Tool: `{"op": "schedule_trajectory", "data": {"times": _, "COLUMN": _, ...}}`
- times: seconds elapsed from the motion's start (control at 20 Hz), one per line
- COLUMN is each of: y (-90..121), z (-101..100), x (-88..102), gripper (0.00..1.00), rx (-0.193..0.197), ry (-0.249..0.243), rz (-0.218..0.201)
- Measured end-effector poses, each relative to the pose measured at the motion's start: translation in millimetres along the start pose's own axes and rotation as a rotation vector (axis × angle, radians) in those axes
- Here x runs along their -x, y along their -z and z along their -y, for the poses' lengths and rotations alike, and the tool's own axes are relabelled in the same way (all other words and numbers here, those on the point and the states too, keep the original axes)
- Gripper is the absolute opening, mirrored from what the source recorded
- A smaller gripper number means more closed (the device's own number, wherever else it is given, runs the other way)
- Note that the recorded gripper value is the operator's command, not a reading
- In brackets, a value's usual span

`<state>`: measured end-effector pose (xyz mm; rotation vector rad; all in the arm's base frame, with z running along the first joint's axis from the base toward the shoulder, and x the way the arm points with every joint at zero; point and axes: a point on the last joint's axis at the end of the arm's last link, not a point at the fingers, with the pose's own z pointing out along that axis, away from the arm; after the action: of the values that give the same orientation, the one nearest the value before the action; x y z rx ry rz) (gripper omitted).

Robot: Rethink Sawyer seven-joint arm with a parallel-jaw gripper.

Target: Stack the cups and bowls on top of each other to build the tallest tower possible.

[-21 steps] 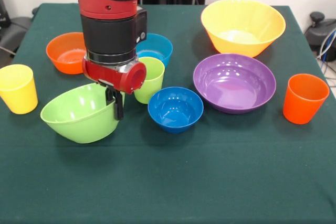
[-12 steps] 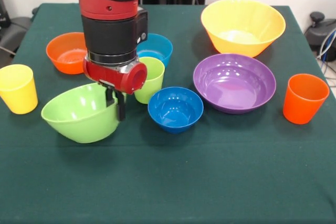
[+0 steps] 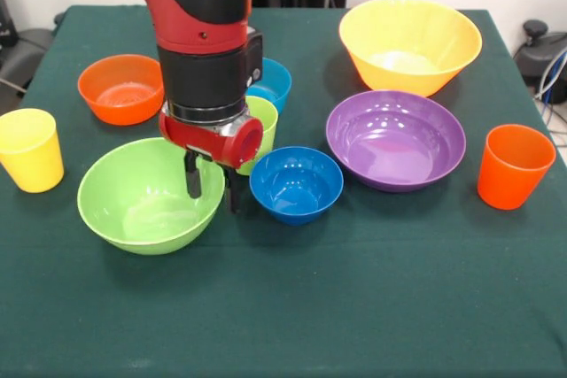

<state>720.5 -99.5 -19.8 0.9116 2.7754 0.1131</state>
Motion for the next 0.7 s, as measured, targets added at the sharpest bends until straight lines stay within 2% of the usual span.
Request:
{"op": "schedule_trajectory", "data": {"times": 0.2, "y": -16, "z": 4, "x": -14.0, "gripper": 1.0, "rx": -0.007, "ry": -0.002, "rz": -0.029}}
{"op": "schedule_trajectory", "data": {"times": 0.35, "y": -21, "z": 5, "x": -18.1, "gripper": 1.0, "rx": -0.009, "ry": -0.003, "rz": -0.038}}
{"op": "schedule_trajectory", "data": {"times": 0.7, "y": -22, "z": 5, "x": -19.6, "gripper": 1.0, "rx": -0.01, "ry": -0.002, "rz": -0.041}}
